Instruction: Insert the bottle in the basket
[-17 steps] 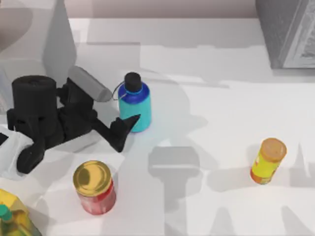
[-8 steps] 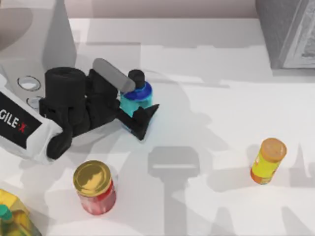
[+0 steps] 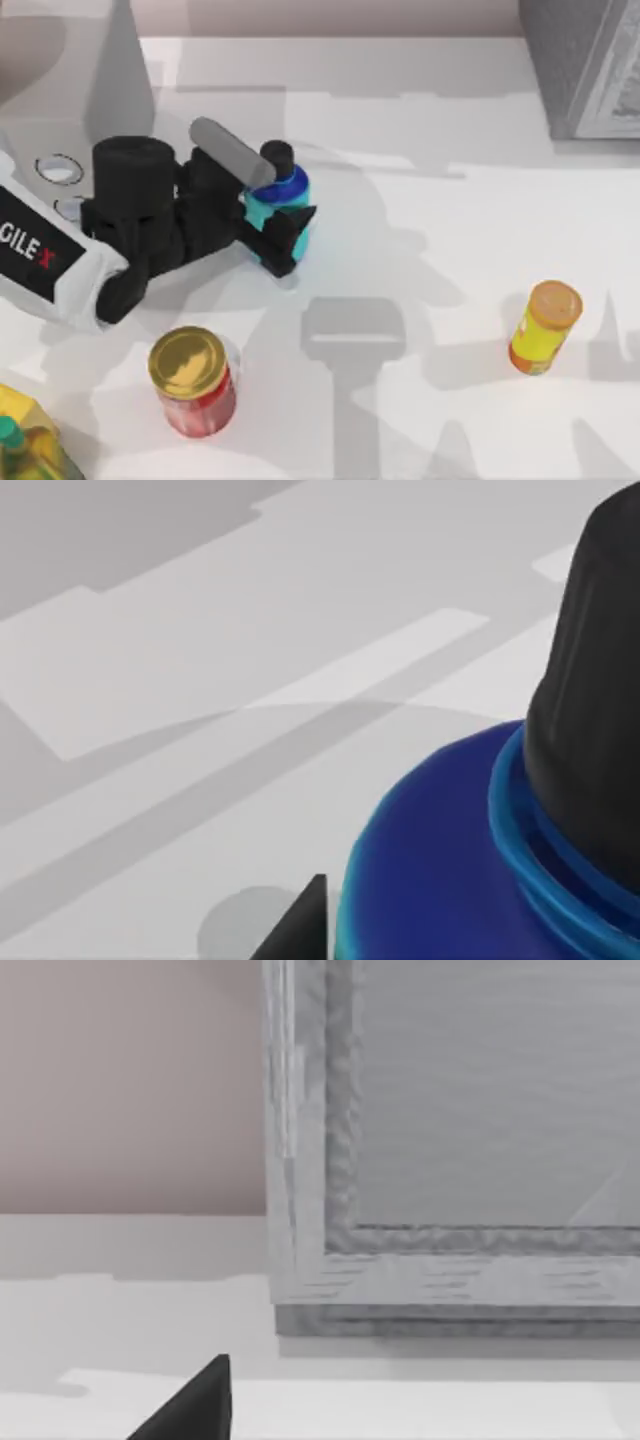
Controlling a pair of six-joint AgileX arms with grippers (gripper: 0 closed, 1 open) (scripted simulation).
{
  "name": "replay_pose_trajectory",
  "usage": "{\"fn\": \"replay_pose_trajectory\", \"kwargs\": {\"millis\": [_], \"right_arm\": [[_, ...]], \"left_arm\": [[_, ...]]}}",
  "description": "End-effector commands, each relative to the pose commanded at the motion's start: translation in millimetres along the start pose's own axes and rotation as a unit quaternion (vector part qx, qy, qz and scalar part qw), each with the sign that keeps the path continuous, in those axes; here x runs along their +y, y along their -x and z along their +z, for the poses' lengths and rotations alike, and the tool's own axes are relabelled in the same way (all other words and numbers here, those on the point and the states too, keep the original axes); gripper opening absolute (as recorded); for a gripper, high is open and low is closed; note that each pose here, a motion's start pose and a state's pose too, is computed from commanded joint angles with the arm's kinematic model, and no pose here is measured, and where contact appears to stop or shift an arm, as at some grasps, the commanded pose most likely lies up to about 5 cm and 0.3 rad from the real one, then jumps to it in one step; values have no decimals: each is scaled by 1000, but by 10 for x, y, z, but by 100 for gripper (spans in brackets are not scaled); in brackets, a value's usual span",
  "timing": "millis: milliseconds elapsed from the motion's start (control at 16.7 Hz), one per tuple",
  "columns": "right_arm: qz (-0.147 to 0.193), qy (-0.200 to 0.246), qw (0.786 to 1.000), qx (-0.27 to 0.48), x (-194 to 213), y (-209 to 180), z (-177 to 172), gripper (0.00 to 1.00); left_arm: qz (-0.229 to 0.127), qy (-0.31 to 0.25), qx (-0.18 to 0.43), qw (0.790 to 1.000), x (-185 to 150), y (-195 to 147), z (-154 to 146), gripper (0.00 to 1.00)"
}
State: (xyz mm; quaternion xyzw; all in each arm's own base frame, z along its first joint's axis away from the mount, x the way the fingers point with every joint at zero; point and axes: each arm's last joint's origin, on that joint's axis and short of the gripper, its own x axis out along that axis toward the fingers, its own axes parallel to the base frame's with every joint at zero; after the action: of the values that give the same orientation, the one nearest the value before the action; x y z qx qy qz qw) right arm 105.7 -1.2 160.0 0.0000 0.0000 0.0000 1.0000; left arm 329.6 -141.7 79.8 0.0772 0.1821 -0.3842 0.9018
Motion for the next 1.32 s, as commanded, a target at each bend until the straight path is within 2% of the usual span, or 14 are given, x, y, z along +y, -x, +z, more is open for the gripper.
{"fn": "replay_pose_trajectory", "kwargs": {"millis": [360, 960, 1320], "right_arm": [[0, 0, 1000, 0, 0, 0, 0, 100], [0, 0, 1000, 0, 0, 0, 0, 100], [0, 0, 1000, 0, 0, 0, 0, 100]], "left_arm": [[0, 0, 0, 1000, 0, 0, 0, 2], [1, -4, -10, 1000, 11, 4, 64, 0], [-35, -38, 13, 999, 140, 264, 243, 0]]}}
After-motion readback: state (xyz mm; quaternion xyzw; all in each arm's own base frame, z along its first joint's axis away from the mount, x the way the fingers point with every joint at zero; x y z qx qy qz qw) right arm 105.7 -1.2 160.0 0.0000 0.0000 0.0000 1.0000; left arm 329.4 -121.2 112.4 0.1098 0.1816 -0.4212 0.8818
